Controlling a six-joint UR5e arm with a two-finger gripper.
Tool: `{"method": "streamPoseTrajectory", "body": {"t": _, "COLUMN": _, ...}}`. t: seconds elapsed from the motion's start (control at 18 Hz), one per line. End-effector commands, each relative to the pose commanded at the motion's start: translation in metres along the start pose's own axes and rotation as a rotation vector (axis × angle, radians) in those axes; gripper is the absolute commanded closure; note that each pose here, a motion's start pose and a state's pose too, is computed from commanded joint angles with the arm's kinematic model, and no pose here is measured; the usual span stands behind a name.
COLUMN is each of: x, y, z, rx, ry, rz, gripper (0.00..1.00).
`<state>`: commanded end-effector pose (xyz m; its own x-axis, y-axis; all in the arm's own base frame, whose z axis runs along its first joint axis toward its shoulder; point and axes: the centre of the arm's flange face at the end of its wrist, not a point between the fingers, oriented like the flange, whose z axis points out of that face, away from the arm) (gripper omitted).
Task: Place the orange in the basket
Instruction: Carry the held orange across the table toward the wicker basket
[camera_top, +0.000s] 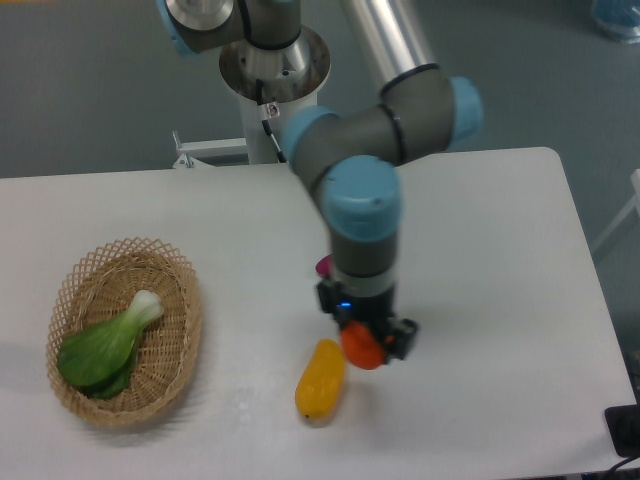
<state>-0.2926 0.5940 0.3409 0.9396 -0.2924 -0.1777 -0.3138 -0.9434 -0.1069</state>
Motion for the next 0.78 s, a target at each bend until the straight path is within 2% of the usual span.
{"method": "streamPoseTrajectory", "body": {"t": 0.33, "x": 0.086, "y": -0.069, "z": -0.007, "rx": 0.021, "ry": 0.012, "rz": 0.065, "gripper": 0.35}}
{"method": "streamPoseTrajectory", "body": {"t": 0.56, "x": 0.139, "y": -0.099, "z": -0.004, "rx": -0.013, "ry": -0.004, "rz": 0.141, "gripper": 0.35}}
{"method": "streamPoseTrajectory", "body": {"t": 0.78, "x": 0.156, "y": -0.108, "z": 0.012, "rx": -0.029, "ry": 0.017, "rz": 0.169, "gripper": 0.31}}
